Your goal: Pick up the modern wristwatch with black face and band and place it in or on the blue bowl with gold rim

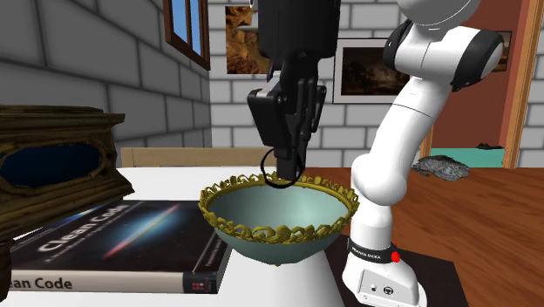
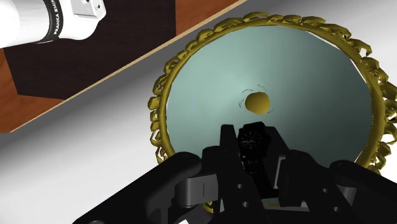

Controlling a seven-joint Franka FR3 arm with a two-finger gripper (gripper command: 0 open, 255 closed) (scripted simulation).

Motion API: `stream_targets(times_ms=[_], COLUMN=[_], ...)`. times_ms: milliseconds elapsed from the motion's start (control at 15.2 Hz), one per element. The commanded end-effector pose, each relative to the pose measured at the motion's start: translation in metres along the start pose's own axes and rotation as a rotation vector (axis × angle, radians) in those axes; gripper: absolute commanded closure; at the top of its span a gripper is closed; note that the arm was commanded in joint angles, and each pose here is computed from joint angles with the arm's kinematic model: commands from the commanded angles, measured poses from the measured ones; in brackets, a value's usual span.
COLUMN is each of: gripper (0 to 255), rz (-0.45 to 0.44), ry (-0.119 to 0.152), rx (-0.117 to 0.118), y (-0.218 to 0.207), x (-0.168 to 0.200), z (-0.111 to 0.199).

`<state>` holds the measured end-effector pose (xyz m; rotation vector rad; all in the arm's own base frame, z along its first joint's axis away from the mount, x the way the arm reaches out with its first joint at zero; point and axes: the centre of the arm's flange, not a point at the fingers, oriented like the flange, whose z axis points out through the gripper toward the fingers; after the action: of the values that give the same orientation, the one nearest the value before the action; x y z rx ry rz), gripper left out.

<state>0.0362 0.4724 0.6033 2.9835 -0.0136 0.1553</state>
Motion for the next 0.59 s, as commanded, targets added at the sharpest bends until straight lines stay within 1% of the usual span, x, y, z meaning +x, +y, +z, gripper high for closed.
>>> stream_targets(times_ms=[0, 330, 396, 528], gripper=[255, 255, 0, 0], rz=[0.0, 0.0, 0.0, 0.0], ry=[0.0, 0.0, 0.0, 0.0], rx=[0.0, 0.0, 0.0, 0.0], y=[-0.0002, -0.0002, -0.0003, -0.0003], x=[-0.0003, -0.0004, -0.0003, -0.0003], z=[0.0029, 0.0029, 0.0029, 0.0029])
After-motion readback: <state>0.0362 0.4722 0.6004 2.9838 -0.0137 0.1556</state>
